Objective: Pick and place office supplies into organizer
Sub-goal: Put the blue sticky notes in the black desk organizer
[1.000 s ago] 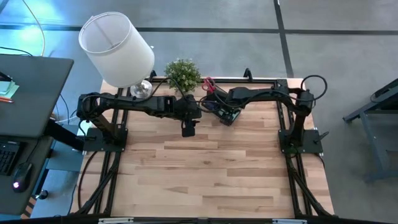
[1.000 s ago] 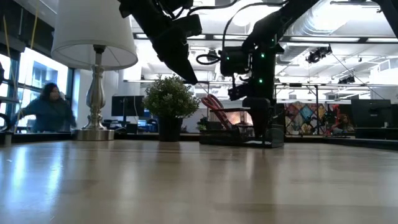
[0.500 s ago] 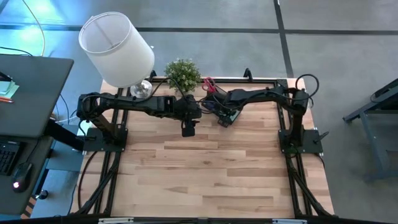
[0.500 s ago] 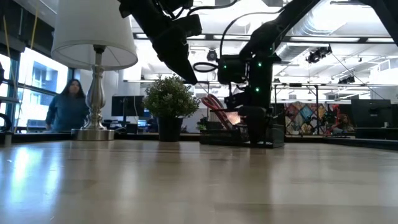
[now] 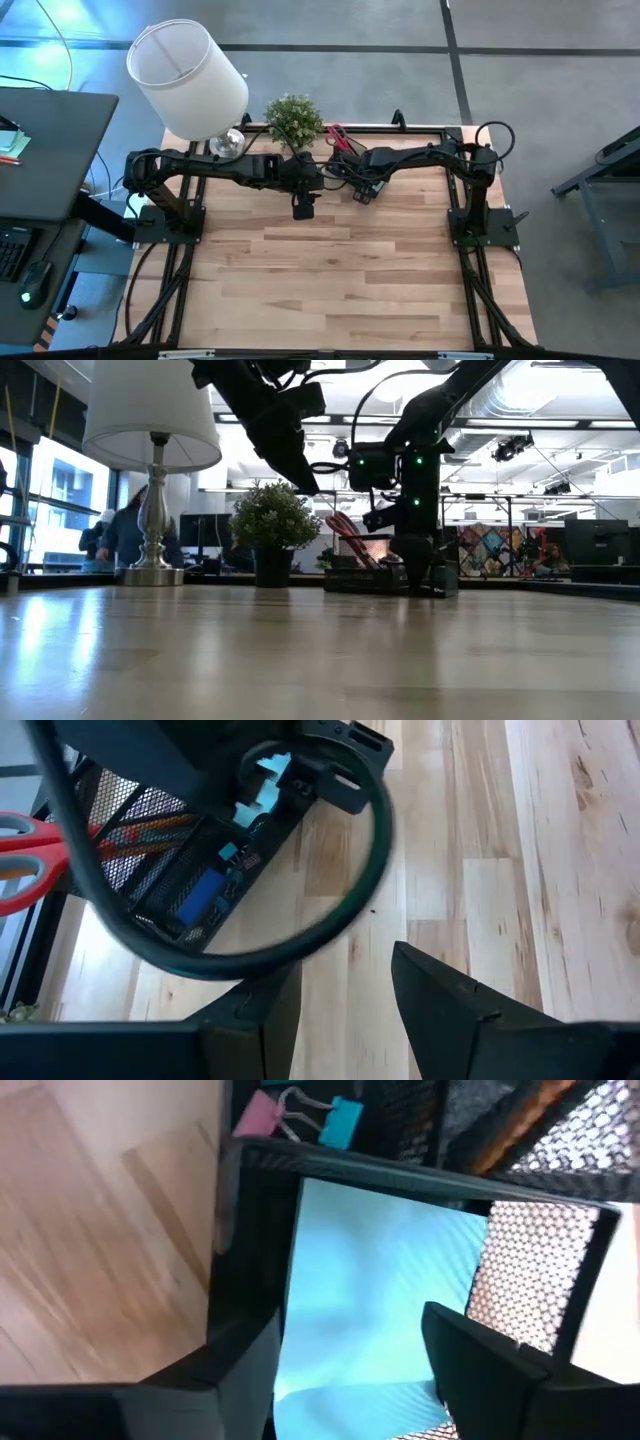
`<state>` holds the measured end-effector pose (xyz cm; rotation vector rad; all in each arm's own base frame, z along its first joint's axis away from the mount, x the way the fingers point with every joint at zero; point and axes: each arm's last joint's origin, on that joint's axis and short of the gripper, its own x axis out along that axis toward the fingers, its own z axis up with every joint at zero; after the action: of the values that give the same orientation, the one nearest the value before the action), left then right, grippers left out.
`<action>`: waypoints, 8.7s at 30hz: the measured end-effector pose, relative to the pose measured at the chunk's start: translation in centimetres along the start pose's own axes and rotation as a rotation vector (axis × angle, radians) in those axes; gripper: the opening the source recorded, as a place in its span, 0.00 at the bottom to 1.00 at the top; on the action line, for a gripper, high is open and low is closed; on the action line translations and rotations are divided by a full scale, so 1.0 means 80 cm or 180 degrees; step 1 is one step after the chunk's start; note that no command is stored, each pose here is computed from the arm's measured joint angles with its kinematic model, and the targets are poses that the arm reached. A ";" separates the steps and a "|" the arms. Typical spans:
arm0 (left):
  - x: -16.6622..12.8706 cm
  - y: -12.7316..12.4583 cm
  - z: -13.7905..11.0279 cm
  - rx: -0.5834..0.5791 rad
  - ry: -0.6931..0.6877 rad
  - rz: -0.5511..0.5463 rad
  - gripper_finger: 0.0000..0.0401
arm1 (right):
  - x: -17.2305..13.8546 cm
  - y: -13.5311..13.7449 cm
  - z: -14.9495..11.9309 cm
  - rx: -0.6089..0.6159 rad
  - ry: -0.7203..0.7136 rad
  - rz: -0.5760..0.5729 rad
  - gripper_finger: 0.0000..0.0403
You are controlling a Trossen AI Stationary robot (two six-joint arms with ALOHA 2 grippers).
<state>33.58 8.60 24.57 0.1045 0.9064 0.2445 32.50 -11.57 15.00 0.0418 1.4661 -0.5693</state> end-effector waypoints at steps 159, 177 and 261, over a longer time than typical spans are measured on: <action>-0.011 -0.037 0.036 0.0919 -0.2767 -0.0094 0.36 | -0.190 0.036 -0.224 -0.0382 -0.4082 0.0734 0.00; 0.010 -0.038 0.034 0.0853 -0.2591 0.0066 0.48 | -0.179 0.043 -0.208 -0.0427 -0.3977 0.0801 0.00; 0.014 -0.073 0.036 0.1335 -0.2322 0.1035 0.00 | -0.171 0.046 -0.194 0.0010 -0.3886 0.0879 0.41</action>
<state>37.49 3.29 24.33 0.6888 0.1947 0.2864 19.63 1.89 24.72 -0.0902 0.2582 -0.2577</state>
